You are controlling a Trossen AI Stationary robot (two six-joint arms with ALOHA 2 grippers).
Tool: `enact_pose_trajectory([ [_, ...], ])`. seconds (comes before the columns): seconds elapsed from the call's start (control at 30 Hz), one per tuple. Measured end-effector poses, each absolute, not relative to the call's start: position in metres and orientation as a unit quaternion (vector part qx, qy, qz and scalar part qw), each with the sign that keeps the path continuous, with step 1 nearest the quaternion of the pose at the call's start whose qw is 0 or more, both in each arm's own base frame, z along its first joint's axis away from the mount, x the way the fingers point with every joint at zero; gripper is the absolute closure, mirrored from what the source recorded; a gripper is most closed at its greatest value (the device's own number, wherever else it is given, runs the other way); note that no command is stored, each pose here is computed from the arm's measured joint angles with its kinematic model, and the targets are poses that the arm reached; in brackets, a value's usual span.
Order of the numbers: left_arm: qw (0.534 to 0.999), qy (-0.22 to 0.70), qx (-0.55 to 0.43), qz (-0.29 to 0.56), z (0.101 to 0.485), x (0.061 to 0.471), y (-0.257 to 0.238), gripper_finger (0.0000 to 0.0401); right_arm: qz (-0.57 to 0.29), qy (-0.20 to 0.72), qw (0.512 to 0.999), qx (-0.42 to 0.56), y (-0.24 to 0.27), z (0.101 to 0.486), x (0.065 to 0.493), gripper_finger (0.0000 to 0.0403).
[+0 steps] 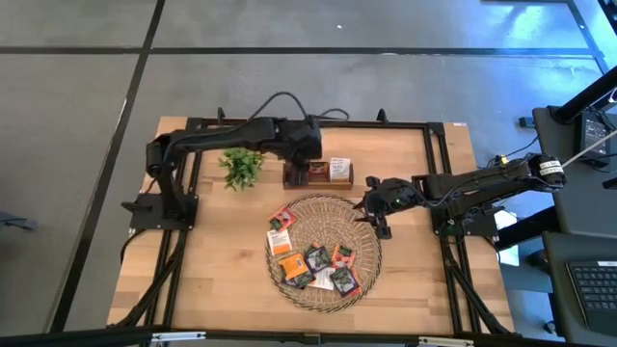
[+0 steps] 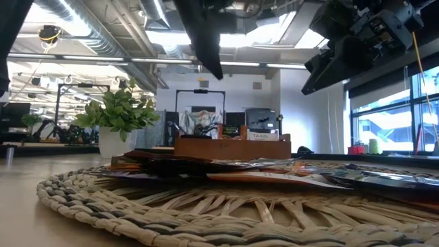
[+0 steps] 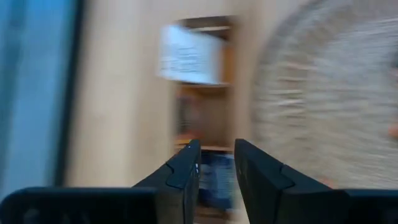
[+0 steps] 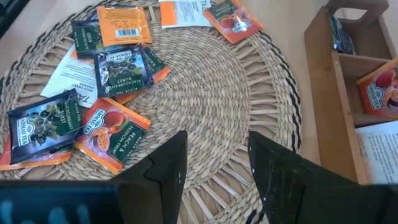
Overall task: Pick & Place Tea
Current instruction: Adjust the black and white tea bag in the wooden organizer
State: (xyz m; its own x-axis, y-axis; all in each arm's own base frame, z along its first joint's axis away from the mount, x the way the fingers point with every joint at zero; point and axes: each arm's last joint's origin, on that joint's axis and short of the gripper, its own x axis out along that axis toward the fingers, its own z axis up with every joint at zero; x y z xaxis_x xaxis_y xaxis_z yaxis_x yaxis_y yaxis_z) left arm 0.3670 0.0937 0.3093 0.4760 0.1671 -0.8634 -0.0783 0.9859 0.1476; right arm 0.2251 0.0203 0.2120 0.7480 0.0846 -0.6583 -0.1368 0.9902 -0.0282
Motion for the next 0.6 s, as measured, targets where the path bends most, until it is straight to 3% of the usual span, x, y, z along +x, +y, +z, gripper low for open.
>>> enact_pose_trajectory([
  [0.3,0.814,0.579,0.040,-0.010,0.254,0.365,0.033,0.0306,0.060,0.343,0.936,-0.039,0.020,0.213,0.226,0.0232],
  [0.6,0.806,0.589,0.030,0.057,0.217,0.360,0.026,0.0305,0.059,0.336,0.939,-0.038,0.020,0.214,0.227,0.0232],
])
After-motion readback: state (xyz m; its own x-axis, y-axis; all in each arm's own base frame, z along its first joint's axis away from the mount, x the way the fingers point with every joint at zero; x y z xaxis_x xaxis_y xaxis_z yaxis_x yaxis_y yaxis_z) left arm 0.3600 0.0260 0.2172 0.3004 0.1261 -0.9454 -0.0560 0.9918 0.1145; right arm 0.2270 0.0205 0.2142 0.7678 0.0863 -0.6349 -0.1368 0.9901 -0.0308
